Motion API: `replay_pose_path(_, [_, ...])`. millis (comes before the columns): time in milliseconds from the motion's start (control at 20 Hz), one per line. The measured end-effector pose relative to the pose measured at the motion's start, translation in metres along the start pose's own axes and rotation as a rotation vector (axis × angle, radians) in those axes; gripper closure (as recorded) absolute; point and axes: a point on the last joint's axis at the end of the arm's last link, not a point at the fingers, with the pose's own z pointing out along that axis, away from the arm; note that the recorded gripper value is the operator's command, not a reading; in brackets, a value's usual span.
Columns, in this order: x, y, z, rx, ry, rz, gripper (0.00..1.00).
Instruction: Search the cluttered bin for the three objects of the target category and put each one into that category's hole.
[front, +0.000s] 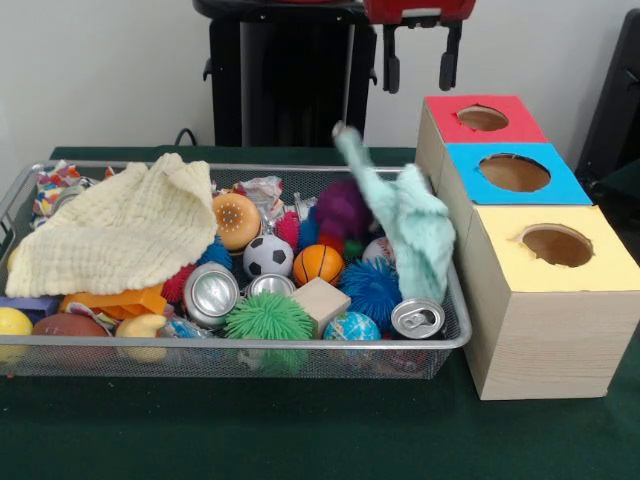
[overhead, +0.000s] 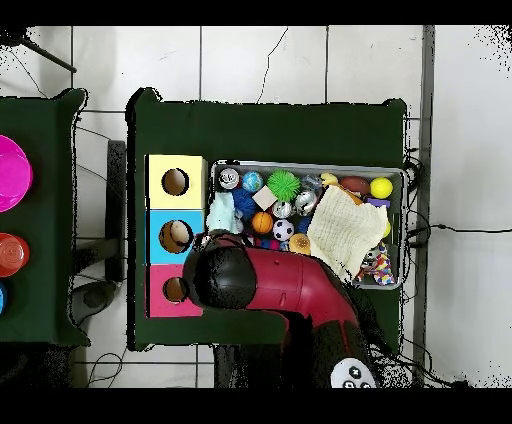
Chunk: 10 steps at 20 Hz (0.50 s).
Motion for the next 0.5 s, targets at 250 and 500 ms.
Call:
replay_pose_path(250, [-0.0027, -0.0020, -0.0003, -0.008, -0.003, 0.003, 0.00])
replay_pose_path(500, [-0.0053, -0.0010, -0.0005, -0.015, -0.006, 0.000, 0.00])
